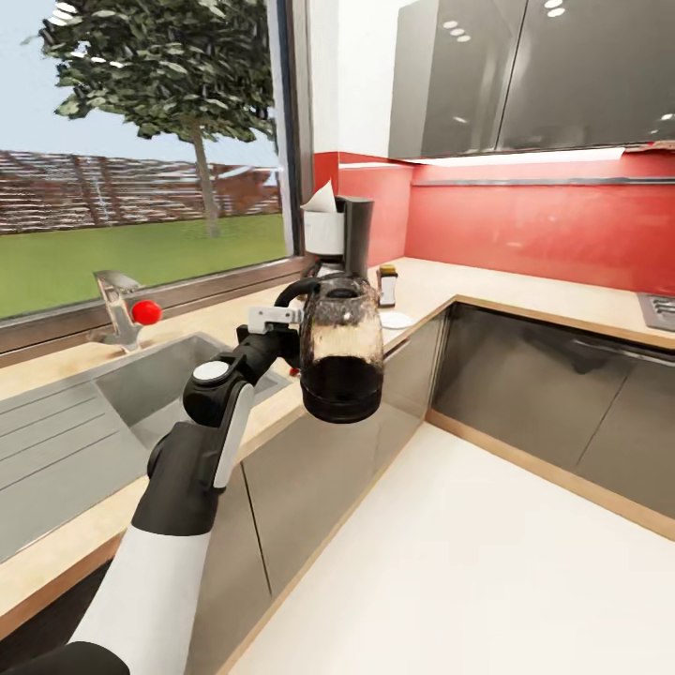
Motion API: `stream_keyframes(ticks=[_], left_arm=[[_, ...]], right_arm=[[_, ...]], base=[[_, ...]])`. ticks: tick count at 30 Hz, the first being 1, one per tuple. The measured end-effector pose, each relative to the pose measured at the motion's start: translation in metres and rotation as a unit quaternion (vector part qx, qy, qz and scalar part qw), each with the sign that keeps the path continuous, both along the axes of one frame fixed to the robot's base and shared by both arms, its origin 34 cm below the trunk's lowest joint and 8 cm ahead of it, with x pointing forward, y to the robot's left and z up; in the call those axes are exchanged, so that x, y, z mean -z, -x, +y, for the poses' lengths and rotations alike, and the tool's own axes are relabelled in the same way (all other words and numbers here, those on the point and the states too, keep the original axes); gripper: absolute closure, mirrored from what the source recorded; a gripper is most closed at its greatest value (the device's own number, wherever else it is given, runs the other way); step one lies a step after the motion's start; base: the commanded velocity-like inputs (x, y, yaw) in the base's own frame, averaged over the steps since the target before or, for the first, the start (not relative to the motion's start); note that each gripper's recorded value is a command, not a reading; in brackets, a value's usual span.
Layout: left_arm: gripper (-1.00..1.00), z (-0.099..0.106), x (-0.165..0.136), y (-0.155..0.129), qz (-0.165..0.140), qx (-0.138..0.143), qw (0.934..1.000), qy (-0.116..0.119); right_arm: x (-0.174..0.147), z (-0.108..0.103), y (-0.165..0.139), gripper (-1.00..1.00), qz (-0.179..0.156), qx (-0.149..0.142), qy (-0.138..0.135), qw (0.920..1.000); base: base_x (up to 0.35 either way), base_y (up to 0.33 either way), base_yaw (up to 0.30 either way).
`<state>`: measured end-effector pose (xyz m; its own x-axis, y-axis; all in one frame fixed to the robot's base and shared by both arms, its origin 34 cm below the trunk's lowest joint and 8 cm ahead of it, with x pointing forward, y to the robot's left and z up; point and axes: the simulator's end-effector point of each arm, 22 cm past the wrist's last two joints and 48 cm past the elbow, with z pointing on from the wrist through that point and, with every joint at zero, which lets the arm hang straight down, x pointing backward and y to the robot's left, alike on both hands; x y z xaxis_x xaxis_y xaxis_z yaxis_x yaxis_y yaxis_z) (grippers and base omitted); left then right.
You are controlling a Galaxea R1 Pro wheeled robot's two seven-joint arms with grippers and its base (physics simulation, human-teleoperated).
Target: Set up a coffee station on the kitchen countertop: keep the coffee maker on the countertop, move the bottle of coffee from the kitchen shelf to the counter next to the coffee maker, place a paper coffee filter on top of the coffee maker, put the saucer next to the coffee maker with the coffee cup on the saucer, and place the electric kettle next to the coffee maker.
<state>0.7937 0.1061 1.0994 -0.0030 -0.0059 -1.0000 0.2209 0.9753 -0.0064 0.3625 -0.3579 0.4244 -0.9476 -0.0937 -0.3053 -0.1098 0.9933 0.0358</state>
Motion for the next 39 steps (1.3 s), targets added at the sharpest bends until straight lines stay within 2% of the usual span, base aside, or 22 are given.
stream_keyframes(ticks=[10,19,29,39], left_arm=[[1.00,-0.0005,-0.0002,0.0002,0.000,0.001,1.0000,0.000],[1.00,0.0005,-0.0016,0.0004,-0.002,0.000,1.0000,0.000],[1.00,-0.0004,-0.0016,0.0005,-0.002,0.001,1.0000,0.001],[1.00,-0.0003,-0.0016,0.0006,-0.002,0.001,1.0000,0.000]], right_arm=[[0.0000,0.0000,0.0000,-1.00,0.000,0.000,0.000,1.0000],[0.0002,0.0005,0.0000,-1.00,0.000,0.000,0.000,1.0000],[0.0003,0.0012,0.0000,-1.00,0.000,0.000,-0.001,1.0000],[0.0004,0.0011,0.0001,-1.00,0.000,0.000,0.000,1.0000]], base=[[0.171,-0.246,0.024],[0.023,-0.057,0.243],[0.000,-0.247,0.113],[0.000,-0.032,0.241]])
